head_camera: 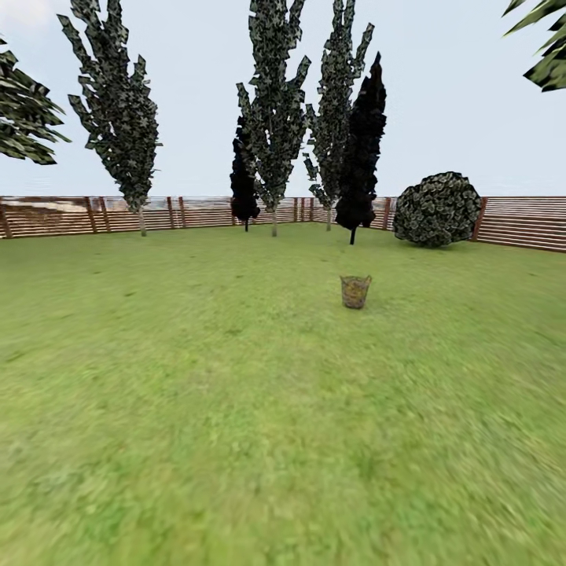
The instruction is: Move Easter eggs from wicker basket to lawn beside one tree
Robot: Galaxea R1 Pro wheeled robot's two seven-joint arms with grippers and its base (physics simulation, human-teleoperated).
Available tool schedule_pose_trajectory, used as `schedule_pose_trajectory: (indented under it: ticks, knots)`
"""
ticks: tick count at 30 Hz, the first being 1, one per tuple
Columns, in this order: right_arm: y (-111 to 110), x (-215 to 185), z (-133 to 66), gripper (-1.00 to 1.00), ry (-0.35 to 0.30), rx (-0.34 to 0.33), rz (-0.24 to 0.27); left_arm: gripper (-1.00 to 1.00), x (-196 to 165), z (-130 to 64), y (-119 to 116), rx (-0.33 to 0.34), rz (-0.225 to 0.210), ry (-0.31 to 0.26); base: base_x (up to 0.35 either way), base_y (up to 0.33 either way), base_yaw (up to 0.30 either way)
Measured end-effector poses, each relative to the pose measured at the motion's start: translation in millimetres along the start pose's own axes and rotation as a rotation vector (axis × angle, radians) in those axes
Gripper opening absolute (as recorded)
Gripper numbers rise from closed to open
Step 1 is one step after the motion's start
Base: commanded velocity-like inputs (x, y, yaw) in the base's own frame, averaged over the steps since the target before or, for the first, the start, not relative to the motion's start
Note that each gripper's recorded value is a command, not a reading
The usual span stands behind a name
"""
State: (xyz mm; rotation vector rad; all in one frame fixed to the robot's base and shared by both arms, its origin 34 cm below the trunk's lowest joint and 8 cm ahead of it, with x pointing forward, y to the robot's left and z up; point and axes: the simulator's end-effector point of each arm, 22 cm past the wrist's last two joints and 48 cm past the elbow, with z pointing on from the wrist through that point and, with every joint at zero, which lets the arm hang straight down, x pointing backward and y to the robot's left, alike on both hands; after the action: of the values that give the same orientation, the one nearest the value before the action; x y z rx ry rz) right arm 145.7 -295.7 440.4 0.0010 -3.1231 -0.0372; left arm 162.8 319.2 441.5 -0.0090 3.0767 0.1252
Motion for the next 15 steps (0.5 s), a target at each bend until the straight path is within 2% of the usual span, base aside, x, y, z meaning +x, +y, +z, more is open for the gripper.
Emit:
schedule_pose_trajectory:
  ticks: [4, 10, 15]
  knots:
    - [-0.6, 0.1, 0.0, 1.0, 0.0, 0.001, -0.002, 1.0, 0.0, 0.0, 0.2, 0.0, 0.0, 0.0, 0.338, 0.0, -0.027]
    - [-0.6, -0.4, -0.1, 1.0, -0.002, 0.001, -0.001, 1.0, -0.1, 0.0, 0.5, -0.001, 0.0, 0.0, 0.339, 0.055, -0.164]
    - [-0.5, -0.4, 0.0, 1.0, -0.002, 0.0, 0.003, 1.0, -0.1, 0.0, -0.3, 0.0, 0.0, 0.0, 0.339, 0.096, -0.03]
